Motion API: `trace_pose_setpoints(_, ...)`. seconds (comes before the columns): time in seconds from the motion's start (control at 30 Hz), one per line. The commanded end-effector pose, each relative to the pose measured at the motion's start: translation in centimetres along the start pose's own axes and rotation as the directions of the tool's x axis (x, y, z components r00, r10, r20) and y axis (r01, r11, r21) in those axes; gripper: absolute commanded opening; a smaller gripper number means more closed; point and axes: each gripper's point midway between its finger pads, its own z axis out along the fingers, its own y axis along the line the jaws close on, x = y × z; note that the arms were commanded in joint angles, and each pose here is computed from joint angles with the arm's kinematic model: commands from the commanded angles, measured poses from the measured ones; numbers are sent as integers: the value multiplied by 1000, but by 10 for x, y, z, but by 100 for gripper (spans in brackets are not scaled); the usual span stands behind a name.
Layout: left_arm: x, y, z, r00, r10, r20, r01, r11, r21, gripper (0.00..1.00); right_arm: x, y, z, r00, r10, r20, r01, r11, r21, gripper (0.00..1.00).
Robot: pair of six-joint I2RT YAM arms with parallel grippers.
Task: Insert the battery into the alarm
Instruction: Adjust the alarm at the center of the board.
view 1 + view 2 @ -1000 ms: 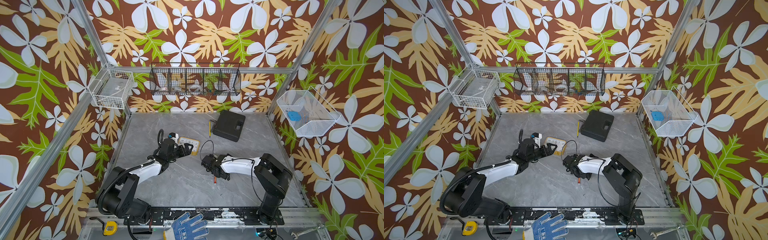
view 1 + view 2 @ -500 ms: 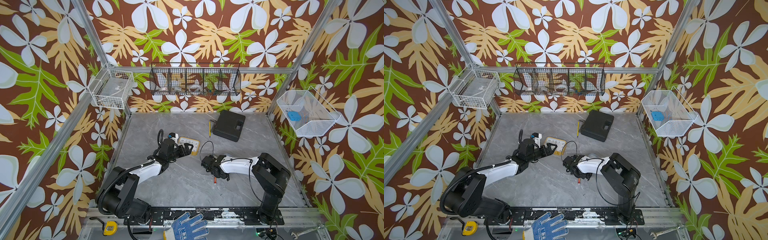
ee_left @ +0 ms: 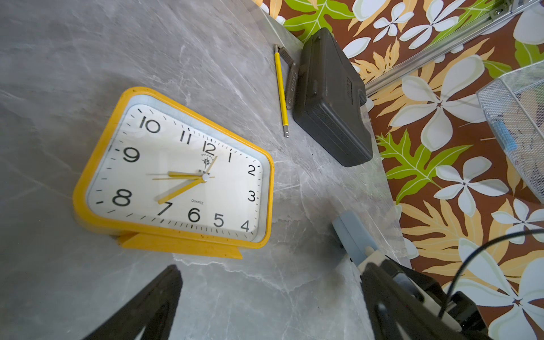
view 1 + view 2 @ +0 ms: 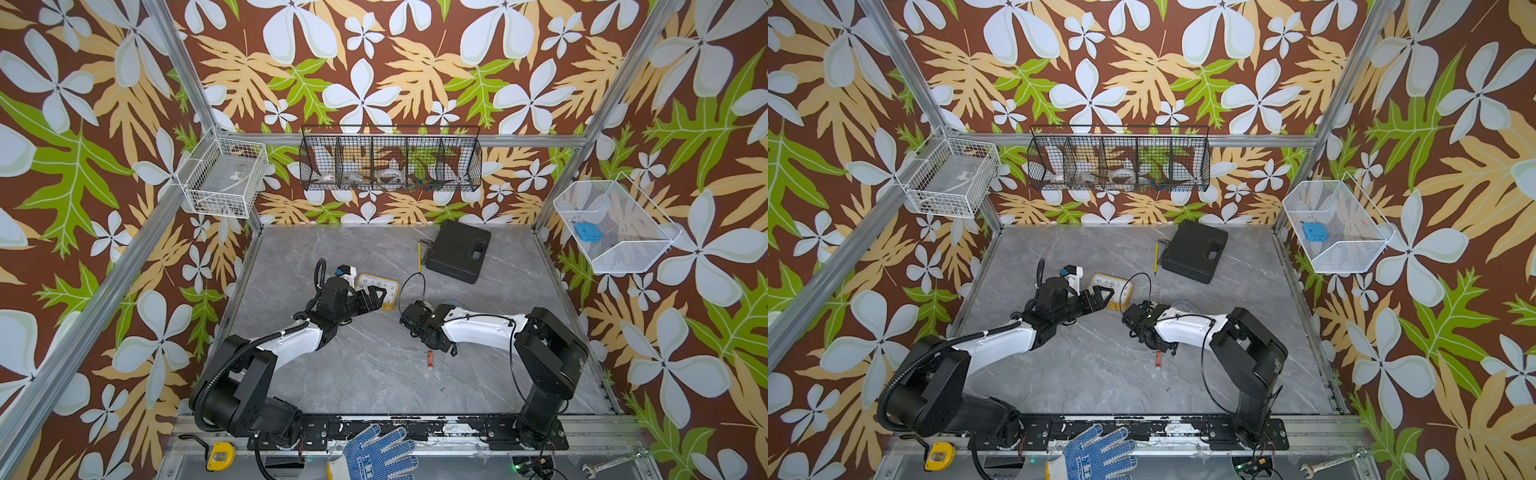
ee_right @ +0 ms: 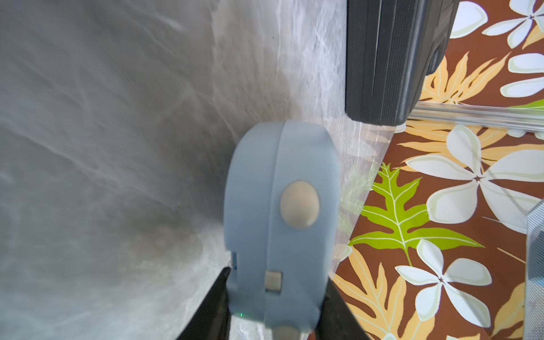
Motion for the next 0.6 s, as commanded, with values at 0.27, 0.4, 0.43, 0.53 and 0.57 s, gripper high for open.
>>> trace_pose_setpoints(0.27,-10,-9,-4,999,12,32,-12,1000,25,97,-48,-12,-41,966,246,86,-206,923,-324,33)
trace_pose_setpoints(0.4,-9,-10,-6,1000,11,30,-12,1000,22,97,-64,-3,-54,938,337,78,-250,815,-522,35)
trace_pose_setpoints(0.43,-9,-9,-6,1000,10,29,-10,1000,18,97,-68,0,-58,928,368,61,-266,768,-583,35)
trace_pose_setpoints(0.53,-8,-9,-9,999,4,32,-4,1000,19,97,-78,12,-74,893,448,41,-269,606,-749,36)
trace_pose_setpoints(0.57,-9,-10,-9,999,4,33,-5,1000,21,97,-80,14,-80,881,470,53,-255,567,-783,36)
